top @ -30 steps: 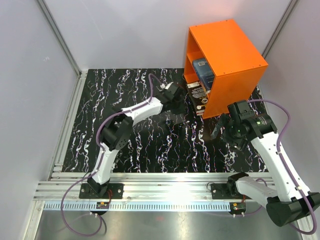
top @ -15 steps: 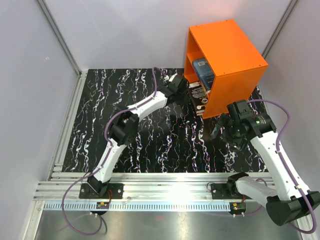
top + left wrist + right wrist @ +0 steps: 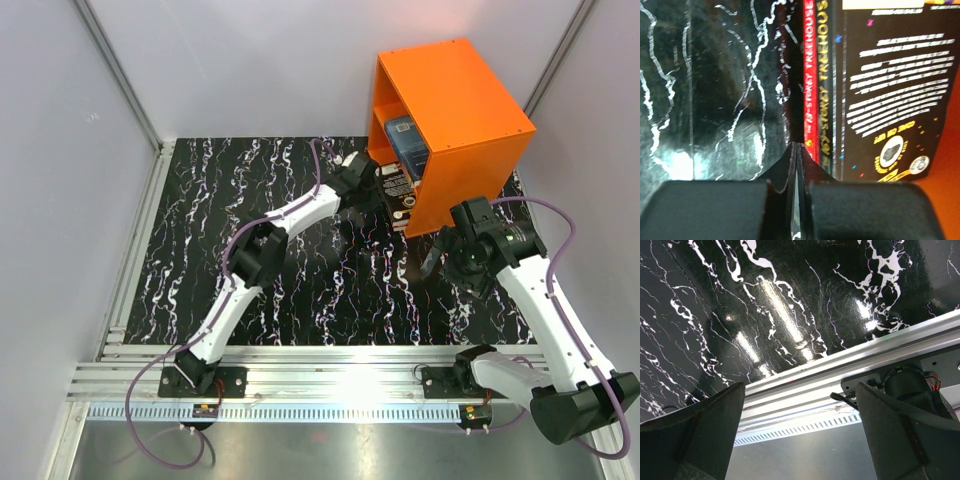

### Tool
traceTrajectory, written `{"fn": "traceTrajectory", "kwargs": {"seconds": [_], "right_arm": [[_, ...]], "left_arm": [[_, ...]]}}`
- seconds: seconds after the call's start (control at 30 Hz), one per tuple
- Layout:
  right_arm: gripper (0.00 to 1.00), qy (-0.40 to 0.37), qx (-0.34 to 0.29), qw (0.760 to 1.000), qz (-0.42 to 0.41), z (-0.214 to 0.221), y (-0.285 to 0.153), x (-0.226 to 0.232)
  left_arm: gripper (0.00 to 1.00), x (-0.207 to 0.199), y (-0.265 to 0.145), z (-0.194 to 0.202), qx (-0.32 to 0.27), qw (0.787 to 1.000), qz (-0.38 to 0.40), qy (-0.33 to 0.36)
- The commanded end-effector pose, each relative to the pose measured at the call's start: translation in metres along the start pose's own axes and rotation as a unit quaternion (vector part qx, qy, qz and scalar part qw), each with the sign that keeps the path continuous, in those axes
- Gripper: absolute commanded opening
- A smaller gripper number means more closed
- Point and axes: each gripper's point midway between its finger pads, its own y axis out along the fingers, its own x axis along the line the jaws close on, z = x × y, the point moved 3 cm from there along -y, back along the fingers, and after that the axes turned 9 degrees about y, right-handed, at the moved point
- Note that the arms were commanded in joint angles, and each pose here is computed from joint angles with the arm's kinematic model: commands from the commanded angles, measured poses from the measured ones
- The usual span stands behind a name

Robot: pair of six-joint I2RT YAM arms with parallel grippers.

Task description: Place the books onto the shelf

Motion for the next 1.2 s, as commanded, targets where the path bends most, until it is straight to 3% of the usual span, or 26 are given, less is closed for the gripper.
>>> {"fn": "traceTrajectory", "kwargs": {"seconds": [0.0, 0.4, 0.53, 0.63, 0.67, 0.7, 0.77, 0.8, 0.97, 1.03, 1.07, 1.1, 1.13, 1.17], "right_arm": [[1.0, -0.01, 0.015, 0.998, 0.056, 0.008, -0.011, -0.022], [1.0, -0.016, 0.016, 0.998, 0.058, 0.003, -0.006, -0.016], [1.0, -0.019, 0.018, 0.998, 0.057, 0.003, -0.004, -0.014], [1.0, -0.021, 0.02, 0.998, 0.054, 0.003, -0.003, -0.013], [1.0, -0.021, 0.019, 0.998, 0.053, 0.003, -0.003, -0.013], [1.0, -0.021, 0.02, 0.998, 0.053, 0.003, -0.004, -0.013], [1.0, -0.024, 0.016, 0.999, 0.041, 0.002, -0.005, -0.01], [1.0, -0.025, 0.015, 0.999, 0.03, 0.002, -0.008, -0.008], [1.0, -0.038, -0.016, 0.995, -0.094, -0.005, -0.035, 0.021], [1.0, -0.048, -0.026, 0.985, -0.163, -0.006, -0.055, 0.038], [1.0, -0.051, -0.039, 0.98, -0.19, -0.007, -0.067, 0.039], [1.0, -0.05, -0.055, 0.976, -0.204, -0.01, -0.074, 0.041], [1.0, -0.044, -0.076, 0.972, -0.22, -0.015, -0.086, 0.042], [1.0, -0.04, -0.097, 0.966, -0.235, -0.017, -0.096, 0.04]], "left_arm": [[0.0, -0.032, -0.009, -0.024, -0.03, 0.998, 0.059, -0.003], [0.0, -0.047, 0.001, -0.022, -0.022, 0.995, 0.093, 0.0], [0.0, -0.039, 0.002, -0.017, -0.014, 0.996, 0.083, 0.004], [0.0, -0.038, -0.021, -0.033, -0.037, 0.996, 0.074, 0.012], [0.0, -0.019, -0.019, -0.027, -0.037, 0.998, 0.051, 0.011], [0.0, -0.029, -0.052, -0.05, -0.067, 0.995, 0.068, 0.011], [0.0, -0.005, -0.063, -0.048, -0.079, 0.996, 0.046, 0.02], [0.0, -0.009, -0.094, -0.065, -0.103, 0.993, 0.056, 0.024], [0.0, 0.038, -0.163, -0.065, -0.134, 0.987, -0.006, 0.093], [0.16, 0.058, -0.195, -0.055, -0.137, 0.984, -0.027, 0.113], [0.3, 0.066, -0.204, -0.051, -0.134, 0.981, -0.034, 0.135], [0.83, 0.08, -0.212, -0.039, -0.123, 0.981, -0.047, 0.143], [0.99, 0.085, -0.238, -0.04, -0.139, 0.978, -0.06, 0.145], [0.99, 0.091, -0.251, -0.038, -0.144, 0.976, -0.068, 0.151]]}}
